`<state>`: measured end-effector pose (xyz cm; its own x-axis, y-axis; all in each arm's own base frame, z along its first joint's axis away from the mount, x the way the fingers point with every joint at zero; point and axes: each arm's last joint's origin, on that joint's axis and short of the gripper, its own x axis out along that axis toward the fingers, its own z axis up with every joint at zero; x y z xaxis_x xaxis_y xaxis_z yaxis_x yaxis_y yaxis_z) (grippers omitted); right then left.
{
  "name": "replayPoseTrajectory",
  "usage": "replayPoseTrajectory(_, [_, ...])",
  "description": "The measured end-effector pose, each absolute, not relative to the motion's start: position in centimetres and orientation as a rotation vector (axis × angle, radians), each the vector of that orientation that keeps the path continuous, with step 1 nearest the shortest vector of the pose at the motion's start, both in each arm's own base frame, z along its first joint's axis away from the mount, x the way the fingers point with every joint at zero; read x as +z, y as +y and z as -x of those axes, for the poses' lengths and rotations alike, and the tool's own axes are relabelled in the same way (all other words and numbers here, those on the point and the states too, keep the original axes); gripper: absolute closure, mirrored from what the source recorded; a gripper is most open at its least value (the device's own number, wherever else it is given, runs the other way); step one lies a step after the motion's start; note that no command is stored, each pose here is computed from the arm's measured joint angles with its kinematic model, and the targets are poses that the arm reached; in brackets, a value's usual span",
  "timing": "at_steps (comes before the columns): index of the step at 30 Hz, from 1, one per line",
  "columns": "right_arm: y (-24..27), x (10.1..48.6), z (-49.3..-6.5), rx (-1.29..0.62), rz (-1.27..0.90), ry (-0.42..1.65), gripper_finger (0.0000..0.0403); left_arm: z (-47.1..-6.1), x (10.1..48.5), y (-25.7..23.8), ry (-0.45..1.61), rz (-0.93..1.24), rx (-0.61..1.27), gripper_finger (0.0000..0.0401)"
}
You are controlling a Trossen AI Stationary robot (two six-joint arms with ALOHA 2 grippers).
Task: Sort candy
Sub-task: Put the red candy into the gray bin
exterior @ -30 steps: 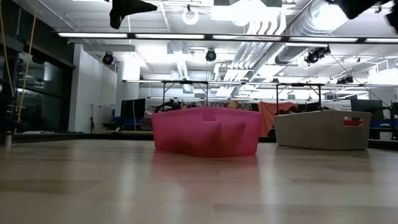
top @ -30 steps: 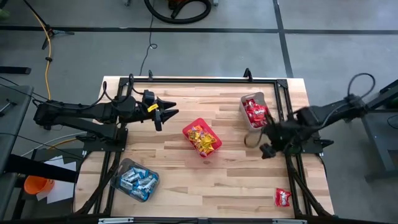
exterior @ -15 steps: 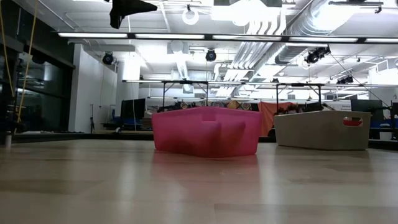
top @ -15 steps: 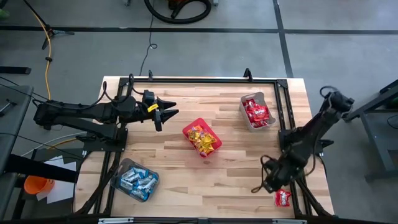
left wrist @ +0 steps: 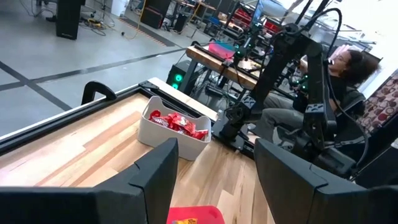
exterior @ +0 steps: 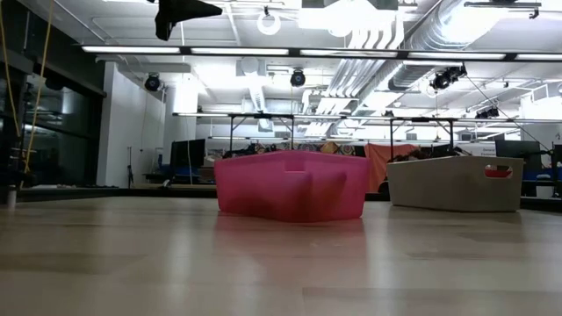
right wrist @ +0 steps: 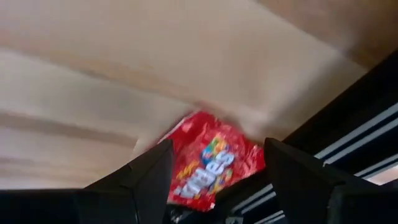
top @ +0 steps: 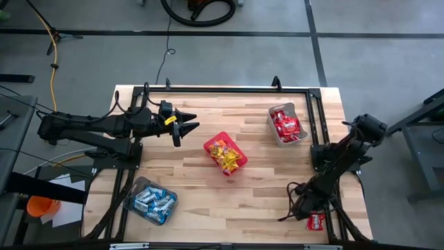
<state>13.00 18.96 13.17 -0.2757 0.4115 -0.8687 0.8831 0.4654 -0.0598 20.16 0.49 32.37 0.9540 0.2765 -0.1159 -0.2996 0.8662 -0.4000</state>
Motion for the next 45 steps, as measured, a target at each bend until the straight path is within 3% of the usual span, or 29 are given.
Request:
replayPoseTrajectory(11, [19.1, 11.7, -13.1, -0.733, -1.009, 1.917, 0.0204, -20.2, 32.4, 0.5, 0.055, 0.429, 0.302, 0.0201])
replayPoseTrajectory(14, [19.1, 11.6, -13.1, -0.731, -0.995, 1.911, 0.0252, -20.2, 32.4, 0.5, 0.055, 0.429, 0.301, 0.0201])
replayPoseTrajectory(18, [19.0, 11.6, -13.1, -0.723, -0.982, 1.906, 0.0367, -20.2, 32.4, 0.5, 0.055, 0.429, 0.301, 0.0201])
replayPoseTrajectory(20, [19.2, 11.7, -13.2, -0.703, -0.971, 1.898, 0.0390, -20.2, 32.4, 0.5, 0.055, 0.429, 0.301, 0.0201])
replayPoseTrajectory(31, [20.1, 15.2, -17.1, -0.513, -0.902, 1.716, 0.0401, -20.2, 32.4, 0.5, 0.056, 0.428, 0.302, 0.0201])
replayPoseTrajectory(38, [18.9, 20.8, -22.5, -0.277, -0.682, 1.445, 0.0402, -20.2, 32.4, 0.5, 0.052, 0.440, 0.301, 0.0201])
replayPoseTrajectory(45, [13.9, 27.6, -27.6, -0.175, -0.415, 1.144, 0.0402, -20.3, 33.0, 0.3, 0.004, 0.486, 0.230, 0.0201])
